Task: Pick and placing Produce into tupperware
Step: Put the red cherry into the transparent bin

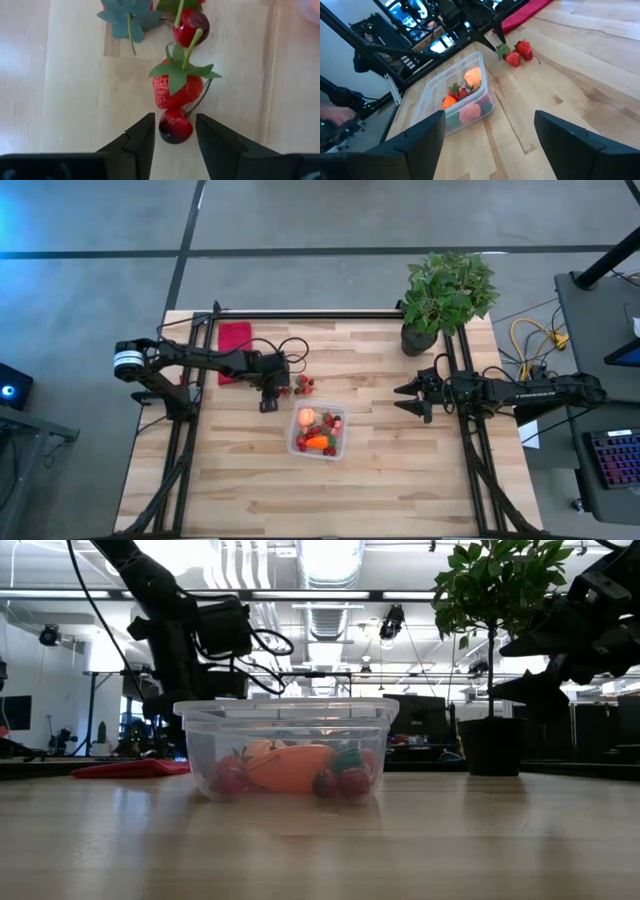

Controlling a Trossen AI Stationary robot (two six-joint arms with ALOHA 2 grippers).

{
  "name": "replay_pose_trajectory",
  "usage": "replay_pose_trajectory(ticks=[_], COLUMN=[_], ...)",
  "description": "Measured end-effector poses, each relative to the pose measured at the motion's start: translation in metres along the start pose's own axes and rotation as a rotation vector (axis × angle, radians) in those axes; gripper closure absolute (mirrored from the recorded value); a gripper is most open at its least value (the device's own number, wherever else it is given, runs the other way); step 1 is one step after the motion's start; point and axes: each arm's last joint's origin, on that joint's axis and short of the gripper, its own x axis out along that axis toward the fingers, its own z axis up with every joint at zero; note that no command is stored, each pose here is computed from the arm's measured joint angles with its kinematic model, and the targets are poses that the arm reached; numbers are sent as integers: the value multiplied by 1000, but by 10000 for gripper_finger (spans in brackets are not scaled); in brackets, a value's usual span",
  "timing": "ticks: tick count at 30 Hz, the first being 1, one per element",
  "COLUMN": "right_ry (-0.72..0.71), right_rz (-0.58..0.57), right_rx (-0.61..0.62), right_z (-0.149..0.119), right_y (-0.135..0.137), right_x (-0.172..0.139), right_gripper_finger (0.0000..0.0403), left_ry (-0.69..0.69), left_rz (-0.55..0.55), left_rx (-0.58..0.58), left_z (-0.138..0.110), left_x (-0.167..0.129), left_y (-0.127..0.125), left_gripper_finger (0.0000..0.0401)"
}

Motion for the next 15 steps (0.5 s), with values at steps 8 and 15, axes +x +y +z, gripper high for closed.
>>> replay_pose_trajectory(ticks=[8, 15], right_ry=[0, 0], right_rz=[0, 0], right_rx=[0, 0], right_z=[0, 0], right_y=[0, 0], right_x=[0, 0], right_gripper_finger=[112, 107], left_ry=[29, 18], left_rz=[-12, -11], left_rx=[-28, -52], left_z=[-9, -6], left_x=[4, 3], left_y=[-2, -1], left_gripper_finger=[274, 274])
